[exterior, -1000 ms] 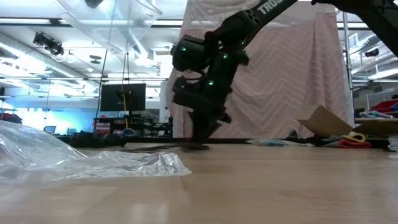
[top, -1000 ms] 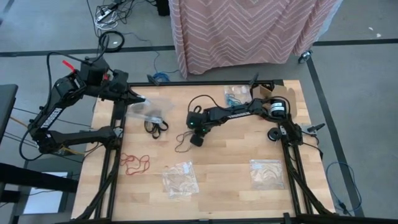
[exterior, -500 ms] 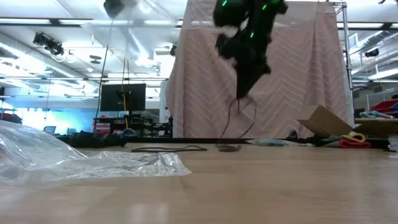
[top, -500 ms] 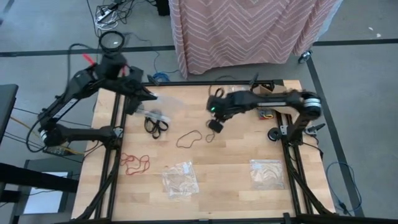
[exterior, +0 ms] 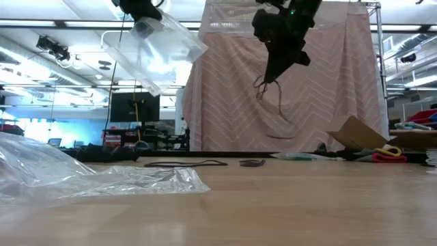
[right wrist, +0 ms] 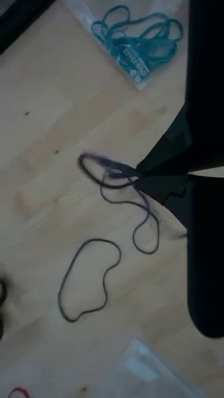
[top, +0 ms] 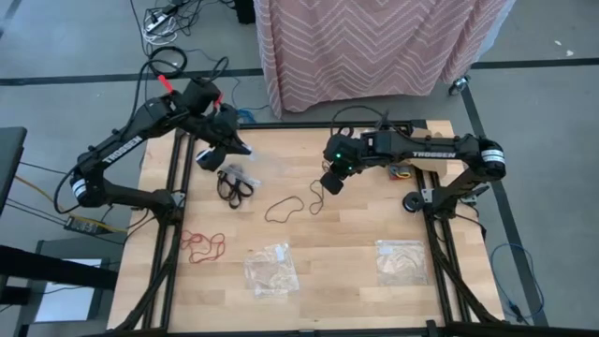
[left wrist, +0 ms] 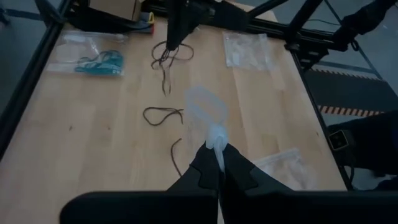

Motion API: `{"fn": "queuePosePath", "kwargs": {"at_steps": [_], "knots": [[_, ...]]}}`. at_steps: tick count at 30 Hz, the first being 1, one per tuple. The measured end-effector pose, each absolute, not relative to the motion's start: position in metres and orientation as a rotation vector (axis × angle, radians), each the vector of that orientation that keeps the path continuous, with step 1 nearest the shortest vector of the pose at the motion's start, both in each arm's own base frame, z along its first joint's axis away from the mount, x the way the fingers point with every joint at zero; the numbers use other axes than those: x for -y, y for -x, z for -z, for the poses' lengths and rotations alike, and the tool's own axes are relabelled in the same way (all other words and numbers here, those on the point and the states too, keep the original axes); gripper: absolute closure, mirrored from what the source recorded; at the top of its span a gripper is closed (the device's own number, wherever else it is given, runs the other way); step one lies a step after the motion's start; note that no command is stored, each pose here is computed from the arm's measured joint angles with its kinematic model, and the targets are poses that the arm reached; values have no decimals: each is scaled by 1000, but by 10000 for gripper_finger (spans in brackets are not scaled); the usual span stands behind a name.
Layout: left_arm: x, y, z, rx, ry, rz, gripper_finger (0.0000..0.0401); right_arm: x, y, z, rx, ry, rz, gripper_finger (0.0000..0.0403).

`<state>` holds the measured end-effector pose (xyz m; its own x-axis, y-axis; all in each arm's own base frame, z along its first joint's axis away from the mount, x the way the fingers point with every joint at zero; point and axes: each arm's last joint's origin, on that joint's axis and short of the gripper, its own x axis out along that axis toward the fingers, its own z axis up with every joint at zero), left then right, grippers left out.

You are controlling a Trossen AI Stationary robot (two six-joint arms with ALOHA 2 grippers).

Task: Sort rubber bands
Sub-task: Put the black rubber band into the bottom center transparent zip bag

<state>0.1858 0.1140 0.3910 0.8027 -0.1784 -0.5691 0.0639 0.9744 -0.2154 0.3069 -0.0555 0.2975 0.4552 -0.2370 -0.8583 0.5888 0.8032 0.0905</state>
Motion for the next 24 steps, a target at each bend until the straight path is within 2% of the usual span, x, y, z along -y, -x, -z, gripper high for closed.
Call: {"fn": "queuePosePath", "kwargs": {"at_steps": [7, 13, 18, 21, 24], "knots": [[-114, -186, -392, -621, 185, 129, 401, 50, -310, -296, -994, -453, 401, 388], [-111, -182, -394, -622, 185, 128, 401, 47, -322, -296, -889, -442, 230, 308], [-105, -172, -399, -612, 174, 117, 401, 52, -330, -289, -776, -456, 224, 237], [-98, -163, -402, -615, 169, 106, 401, 56, -330, -274, -763, -463, 247, 217], [-92, -153, -405, -626, 163, 82, 401, 58, -332, -249, -774, -467, 260, 219]]}}
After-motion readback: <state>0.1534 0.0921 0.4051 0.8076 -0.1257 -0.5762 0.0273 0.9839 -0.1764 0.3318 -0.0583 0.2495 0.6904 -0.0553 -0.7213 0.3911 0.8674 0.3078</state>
